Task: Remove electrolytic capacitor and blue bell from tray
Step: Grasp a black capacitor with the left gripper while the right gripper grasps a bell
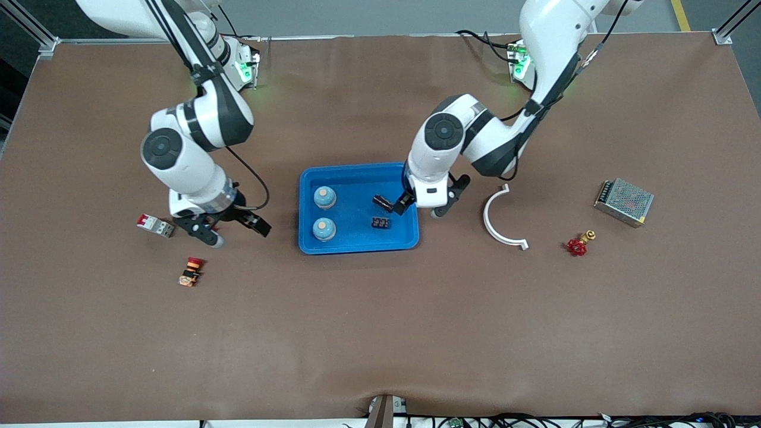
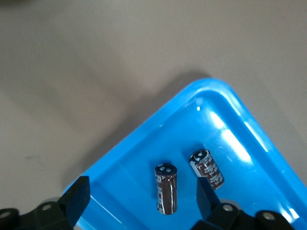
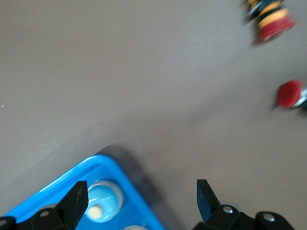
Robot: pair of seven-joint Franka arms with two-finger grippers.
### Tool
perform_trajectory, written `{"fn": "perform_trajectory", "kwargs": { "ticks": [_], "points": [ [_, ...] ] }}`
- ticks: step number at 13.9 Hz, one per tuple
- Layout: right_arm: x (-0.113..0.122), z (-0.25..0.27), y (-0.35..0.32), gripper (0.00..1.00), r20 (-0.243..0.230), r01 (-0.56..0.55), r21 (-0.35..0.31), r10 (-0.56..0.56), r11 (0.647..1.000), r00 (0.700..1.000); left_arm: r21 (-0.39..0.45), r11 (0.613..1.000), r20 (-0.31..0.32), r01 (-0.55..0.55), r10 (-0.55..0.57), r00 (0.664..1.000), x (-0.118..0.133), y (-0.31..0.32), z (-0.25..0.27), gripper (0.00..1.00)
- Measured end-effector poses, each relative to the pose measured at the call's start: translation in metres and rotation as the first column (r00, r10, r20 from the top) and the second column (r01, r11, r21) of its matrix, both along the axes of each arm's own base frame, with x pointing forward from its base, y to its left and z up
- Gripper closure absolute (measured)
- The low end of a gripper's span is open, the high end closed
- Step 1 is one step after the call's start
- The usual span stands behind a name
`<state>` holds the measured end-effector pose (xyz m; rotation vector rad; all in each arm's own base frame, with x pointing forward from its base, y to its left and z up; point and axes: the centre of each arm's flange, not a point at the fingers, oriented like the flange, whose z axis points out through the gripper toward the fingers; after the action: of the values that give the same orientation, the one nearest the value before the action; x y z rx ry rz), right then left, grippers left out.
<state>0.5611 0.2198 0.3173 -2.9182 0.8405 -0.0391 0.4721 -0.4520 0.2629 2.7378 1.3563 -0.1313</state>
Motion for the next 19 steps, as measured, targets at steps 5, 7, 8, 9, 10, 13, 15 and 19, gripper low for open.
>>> {"fn": "perform_trajectory", "kwargs": {
  "ticks": [5,7,8,9,10,13,15,19],
  "points": [
    [0.001,-0.048,0.062,0.00,-0.052,-0.004,-0.010,0.003,1.000,0.999,-0.009,0.999,-0.036,-0.035,0.035,0.999,-0.011,-0.042,-0.035,0.12],
    [0.006,-0.060,0.063,0.00,-0.060,-0.006,-0.018,0.005,1.000,0.998,-0.020,0.999,-0.040,-0.035,0.034,0.999,-0.012,-0.051,-0.047,0.17],
    [0.009,-0.065,0.063,0.00,-0.061,-0.008,-0.024,0.007,1.000,0.998,-0.025,0.999,-0.038,-0.036,0.035,0.999,-0.012,-0.053,-0.052,0.20],
    [0.012,-0.069,0.063,0.00,-0.063,-0.008,-0.026,0.006,1.000,0.998,-0.027,0.999,-0.035,-0.037,0.036,0.999,-0.012,-0.054,-0.057,0.20],
    [0.015,-0.074,0.064,0.00,-0.065,-0.008,-0.025,0.006,1.000,0.998,-0.031,0.999,-0.031,-0.038,0.037,0.999,-0.012,-0.055,-0.062,0.24],
    [0.025,-0.085,0.070,0.00,-0.064,-0.007,-0.020,0.006,1.000,0.998,-0.031,0.999,-0.034,-0.035,0.034,0.999,-0.015,-0.057,-0.074,0.32],
    [0.027,-0.089,0.076,0.00,-0.064,-0.013,-0.017,0.012,1.000,0.998,-0.030,0.999,-0.035,-0.035,0.034,0.999,-0.015,-0.057,-0.076,0.45],
    [0.024,-0.098,0.082,0.00,-0.073,-0.013,-0.020,0.012,1.000,0.997,-0.030,0.999,-0.034,-0.035,0.034,0.999,-0.014,-0.057,-0.076,0.71]
  ]
}}
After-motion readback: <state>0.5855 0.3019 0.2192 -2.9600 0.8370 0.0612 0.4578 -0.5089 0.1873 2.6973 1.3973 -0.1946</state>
